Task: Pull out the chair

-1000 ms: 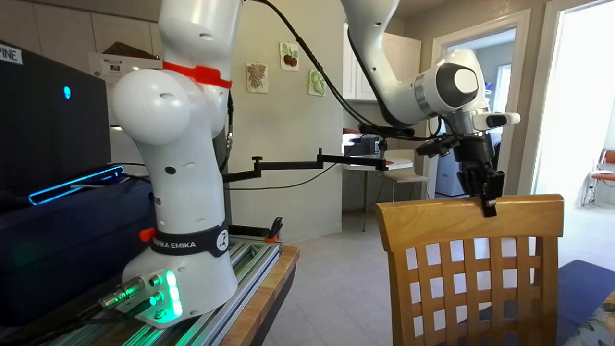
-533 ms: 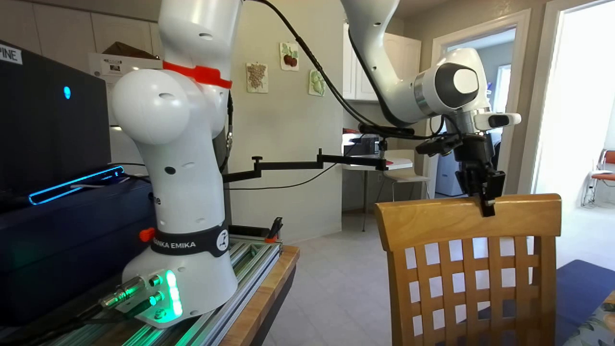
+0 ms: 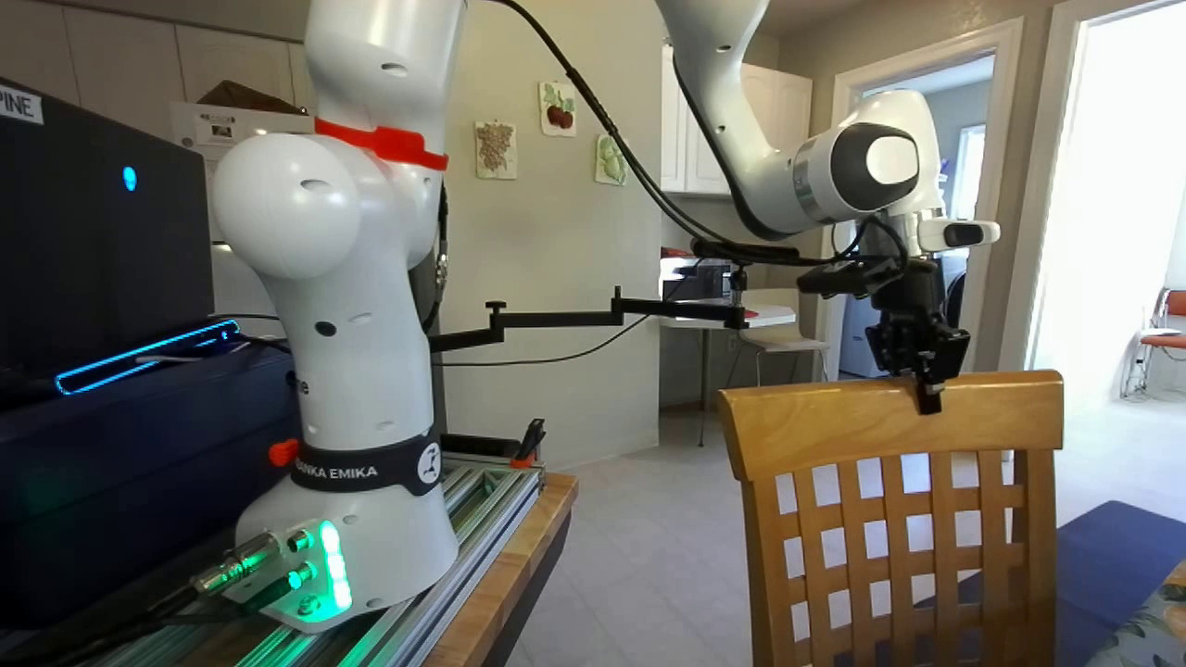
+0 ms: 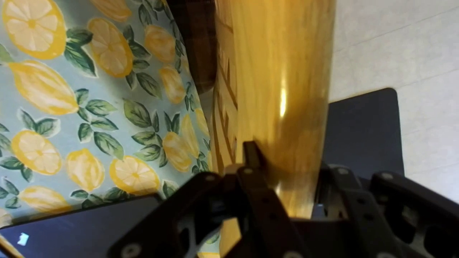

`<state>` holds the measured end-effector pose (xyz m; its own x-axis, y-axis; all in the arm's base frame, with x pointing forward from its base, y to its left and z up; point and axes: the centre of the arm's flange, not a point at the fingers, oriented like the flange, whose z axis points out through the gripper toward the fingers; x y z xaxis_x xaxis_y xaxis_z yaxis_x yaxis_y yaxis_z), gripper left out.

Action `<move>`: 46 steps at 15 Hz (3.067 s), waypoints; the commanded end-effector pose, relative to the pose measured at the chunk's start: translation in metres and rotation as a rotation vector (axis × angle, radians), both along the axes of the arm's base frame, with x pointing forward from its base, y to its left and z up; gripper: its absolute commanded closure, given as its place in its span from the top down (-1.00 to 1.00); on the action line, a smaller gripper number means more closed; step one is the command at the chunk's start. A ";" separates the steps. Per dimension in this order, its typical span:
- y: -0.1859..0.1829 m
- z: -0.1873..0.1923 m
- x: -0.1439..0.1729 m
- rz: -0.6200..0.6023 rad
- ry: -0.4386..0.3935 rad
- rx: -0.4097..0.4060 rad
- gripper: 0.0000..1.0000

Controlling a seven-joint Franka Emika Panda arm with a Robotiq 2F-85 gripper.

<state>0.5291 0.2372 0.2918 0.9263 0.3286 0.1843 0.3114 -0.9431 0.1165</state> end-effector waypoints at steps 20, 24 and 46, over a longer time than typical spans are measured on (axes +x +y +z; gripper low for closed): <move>0.049 -0.013 -0.062 0.500 0.058 0.013 -0.84; 0.051 -0.017 -0.079 0.588 0.057 0.002 -0.84; 0.065 -0.028 -0.150 0.883 0.064 0.021 -0.84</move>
